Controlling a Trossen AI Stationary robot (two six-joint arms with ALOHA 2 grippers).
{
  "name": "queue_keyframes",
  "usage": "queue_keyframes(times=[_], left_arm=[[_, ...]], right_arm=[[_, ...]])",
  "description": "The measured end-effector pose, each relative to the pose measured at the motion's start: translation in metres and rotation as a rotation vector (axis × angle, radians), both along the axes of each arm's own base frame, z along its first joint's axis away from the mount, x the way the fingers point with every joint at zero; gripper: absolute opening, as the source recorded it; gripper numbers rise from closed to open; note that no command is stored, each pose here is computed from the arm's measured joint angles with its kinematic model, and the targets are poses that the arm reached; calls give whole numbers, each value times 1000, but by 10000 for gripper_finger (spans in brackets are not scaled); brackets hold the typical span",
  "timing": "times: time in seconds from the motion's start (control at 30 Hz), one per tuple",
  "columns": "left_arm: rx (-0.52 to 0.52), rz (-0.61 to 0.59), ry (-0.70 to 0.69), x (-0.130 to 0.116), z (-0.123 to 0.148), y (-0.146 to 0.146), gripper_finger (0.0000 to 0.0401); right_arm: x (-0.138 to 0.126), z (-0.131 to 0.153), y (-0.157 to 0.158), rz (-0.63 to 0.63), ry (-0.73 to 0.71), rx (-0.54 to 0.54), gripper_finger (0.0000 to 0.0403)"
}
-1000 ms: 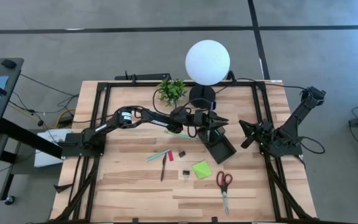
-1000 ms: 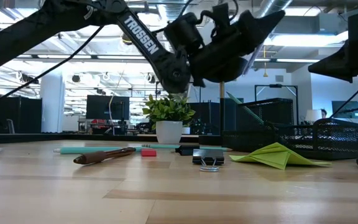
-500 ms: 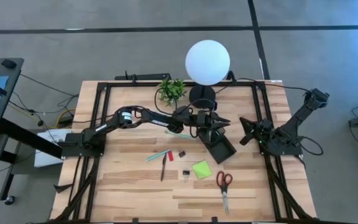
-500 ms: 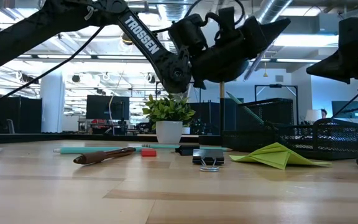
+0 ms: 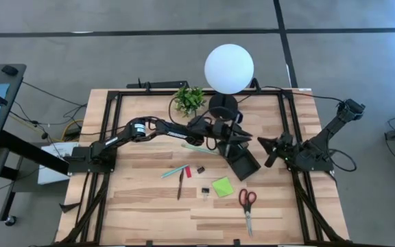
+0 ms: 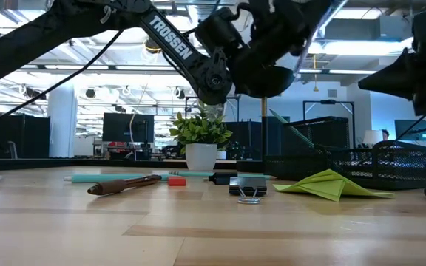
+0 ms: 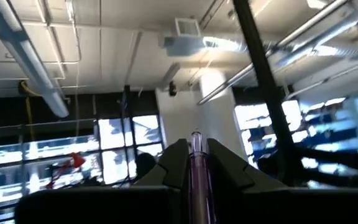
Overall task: Pick and place office supplies into organizer
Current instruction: Put the violet pen into the desk organizer
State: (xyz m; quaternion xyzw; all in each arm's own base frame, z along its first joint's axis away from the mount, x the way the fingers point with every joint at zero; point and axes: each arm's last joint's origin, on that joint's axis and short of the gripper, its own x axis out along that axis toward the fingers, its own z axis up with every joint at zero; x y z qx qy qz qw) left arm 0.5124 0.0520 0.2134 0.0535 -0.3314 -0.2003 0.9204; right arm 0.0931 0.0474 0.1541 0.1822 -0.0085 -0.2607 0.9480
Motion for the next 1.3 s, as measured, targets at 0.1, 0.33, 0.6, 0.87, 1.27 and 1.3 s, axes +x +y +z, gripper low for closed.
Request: queue_keyframes(times=[0.1,0.33,0.6,0.87,1.27,1.3], left_arm=[[-57,-69,-27,-5,5,-1,25],[-106,-133,-4,-5,5,-9,25],[-112,-146,-25,-3,13,-11,25],[-81,-191,-59,-2,27,-12,25],[-67,-191,-82,-1,33,-12,25],[-65,-188,-83,-1,33,-12,25]], right_arm=[[2,8,1,42,-22,-19,0],[9,32,-1,163,-141,-86,0],[15,36,-4,285,-119,-287,0],[25,29,-8,300,-18,-419,30],[46,39,-18,270,62,-478,199],[49,40,-18,268,62,-473,208]])
